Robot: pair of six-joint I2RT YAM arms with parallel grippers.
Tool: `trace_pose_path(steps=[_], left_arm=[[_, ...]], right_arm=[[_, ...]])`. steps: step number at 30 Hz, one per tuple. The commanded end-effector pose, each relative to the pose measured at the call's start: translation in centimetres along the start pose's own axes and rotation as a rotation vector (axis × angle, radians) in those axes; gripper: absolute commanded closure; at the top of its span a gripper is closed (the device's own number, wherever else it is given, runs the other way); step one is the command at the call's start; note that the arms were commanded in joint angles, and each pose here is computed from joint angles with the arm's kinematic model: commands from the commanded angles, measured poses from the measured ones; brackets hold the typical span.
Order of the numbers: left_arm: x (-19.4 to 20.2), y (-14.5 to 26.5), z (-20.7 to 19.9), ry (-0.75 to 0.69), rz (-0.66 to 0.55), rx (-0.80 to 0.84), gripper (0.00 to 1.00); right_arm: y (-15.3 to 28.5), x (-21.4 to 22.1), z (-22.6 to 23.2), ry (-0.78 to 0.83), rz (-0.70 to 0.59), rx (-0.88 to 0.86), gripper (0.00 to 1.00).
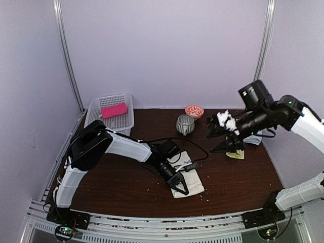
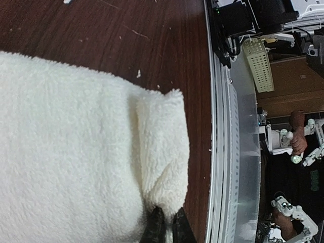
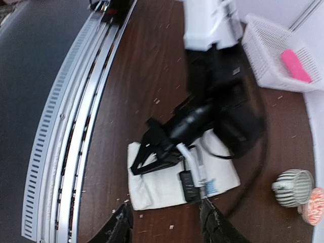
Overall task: Roll the towels
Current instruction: Roll the towel at the center of the board.
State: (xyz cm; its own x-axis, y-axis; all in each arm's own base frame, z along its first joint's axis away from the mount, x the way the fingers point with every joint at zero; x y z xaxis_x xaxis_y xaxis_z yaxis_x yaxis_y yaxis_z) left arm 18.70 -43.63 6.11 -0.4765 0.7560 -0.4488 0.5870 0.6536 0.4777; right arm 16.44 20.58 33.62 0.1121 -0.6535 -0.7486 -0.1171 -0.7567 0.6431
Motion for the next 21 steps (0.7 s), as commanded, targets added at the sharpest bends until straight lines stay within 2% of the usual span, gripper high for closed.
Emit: trace_pose_path(steps=[1, 4, 11, 21], left_arm=[[2.9, -1.2, 2.3, 0.153, 0.079, -0.053, 1.00], [3.0, -1.0, 2.4, 0.147, 0.082, -0.082, 1.00], [3.2, -1.1, 2.5, 0.153, 0.085, -0.087, 1.00], [3.7, -1.1, 2.6, 0.149, 0.093, -0.097, 1.00]], right_arm=[[-8.1, 6.5, 3.8, 0.039, 0.294, 0.029, 0.55], [-10.8, 9.1, 5.3, 0.083, 0.350, 0.074, 0.55], [-14.3, 10.4, 7.9, 0.207, 0.317, 0.106, 0.52], [-17.5, 11.8, 8.3, 0.231, 0.367, 0.134, 0.53]])
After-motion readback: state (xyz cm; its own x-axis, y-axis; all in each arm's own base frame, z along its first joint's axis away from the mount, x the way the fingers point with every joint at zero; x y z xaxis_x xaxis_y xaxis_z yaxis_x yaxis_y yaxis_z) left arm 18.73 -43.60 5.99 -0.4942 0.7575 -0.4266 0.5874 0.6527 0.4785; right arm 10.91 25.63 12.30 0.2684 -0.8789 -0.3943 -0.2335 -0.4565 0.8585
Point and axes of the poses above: each gripper's point midway between its finger pads, its own y axis back along the fingers, its own z axis along the line the jaws close on, x = y × z, the point moved 8 cm from there along y, back along the fingers, and after that the axes turned 6 degrees about -y, right-handed, at the moved point
